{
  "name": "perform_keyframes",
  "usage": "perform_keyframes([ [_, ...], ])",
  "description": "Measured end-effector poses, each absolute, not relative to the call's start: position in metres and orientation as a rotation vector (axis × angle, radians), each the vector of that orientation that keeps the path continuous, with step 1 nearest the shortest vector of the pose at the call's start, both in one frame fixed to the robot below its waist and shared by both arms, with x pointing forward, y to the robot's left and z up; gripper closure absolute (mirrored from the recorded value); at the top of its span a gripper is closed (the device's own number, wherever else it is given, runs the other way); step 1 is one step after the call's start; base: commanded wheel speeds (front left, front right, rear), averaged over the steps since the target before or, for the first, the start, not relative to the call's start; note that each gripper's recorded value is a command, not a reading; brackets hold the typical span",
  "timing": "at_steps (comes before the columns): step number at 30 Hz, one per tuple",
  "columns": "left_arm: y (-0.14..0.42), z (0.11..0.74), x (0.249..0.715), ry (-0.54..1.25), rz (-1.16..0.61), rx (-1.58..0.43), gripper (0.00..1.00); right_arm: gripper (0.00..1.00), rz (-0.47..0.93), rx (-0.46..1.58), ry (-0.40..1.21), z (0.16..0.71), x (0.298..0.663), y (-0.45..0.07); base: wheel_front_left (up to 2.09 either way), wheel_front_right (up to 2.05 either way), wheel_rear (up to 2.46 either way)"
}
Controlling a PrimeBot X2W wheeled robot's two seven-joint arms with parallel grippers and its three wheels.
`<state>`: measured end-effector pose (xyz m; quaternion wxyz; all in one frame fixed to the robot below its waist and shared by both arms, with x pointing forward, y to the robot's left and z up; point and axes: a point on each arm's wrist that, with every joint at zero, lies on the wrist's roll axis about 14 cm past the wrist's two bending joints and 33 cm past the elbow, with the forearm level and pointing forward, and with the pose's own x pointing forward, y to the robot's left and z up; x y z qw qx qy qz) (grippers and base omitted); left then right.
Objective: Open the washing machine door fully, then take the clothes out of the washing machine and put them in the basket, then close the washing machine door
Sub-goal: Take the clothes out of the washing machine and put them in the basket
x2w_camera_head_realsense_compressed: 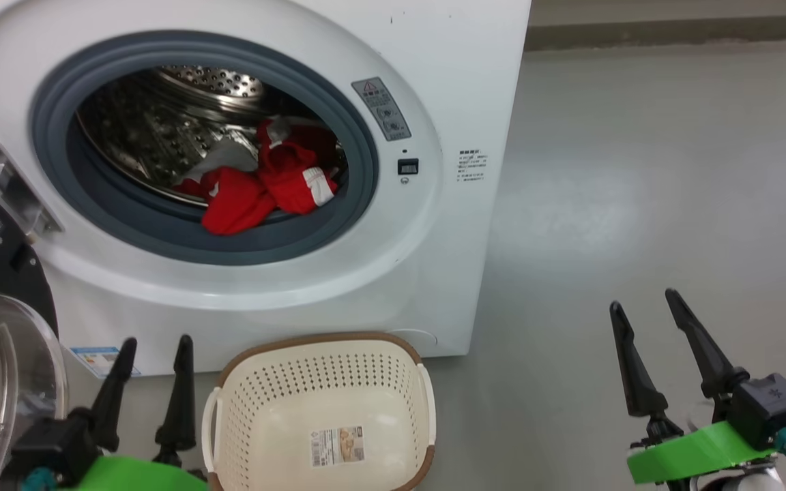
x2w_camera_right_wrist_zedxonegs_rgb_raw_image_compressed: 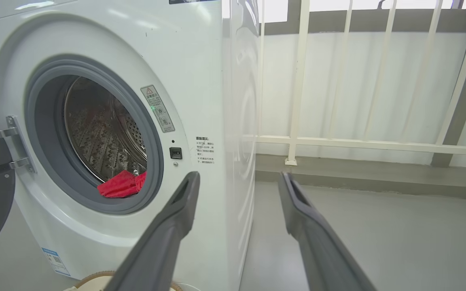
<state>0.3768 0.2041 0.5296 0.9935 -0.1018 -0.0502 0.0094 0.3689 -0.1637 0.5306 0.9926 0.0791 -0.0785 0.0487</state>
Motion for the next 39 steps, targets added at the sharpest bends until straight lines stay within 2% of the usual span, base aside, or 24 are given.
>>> perform_keyframes([
  [22, 0.189, 0.533, 0.507, -0.101, -0.033, -0.195, 0.00, 0.00, 0.143, 0.165, -0.118, 0.509, 0.435, -0.148, 0.00, 0.00, 0.00],
  [39, 0.177, 0.488, 0.612, 0.002, -0.056, -0.162, 0.00, 0.00, 0.125, 0.155, -0.026, 0.461, 0.470, -0.155, 0.00, 0.00, 0.00],
])
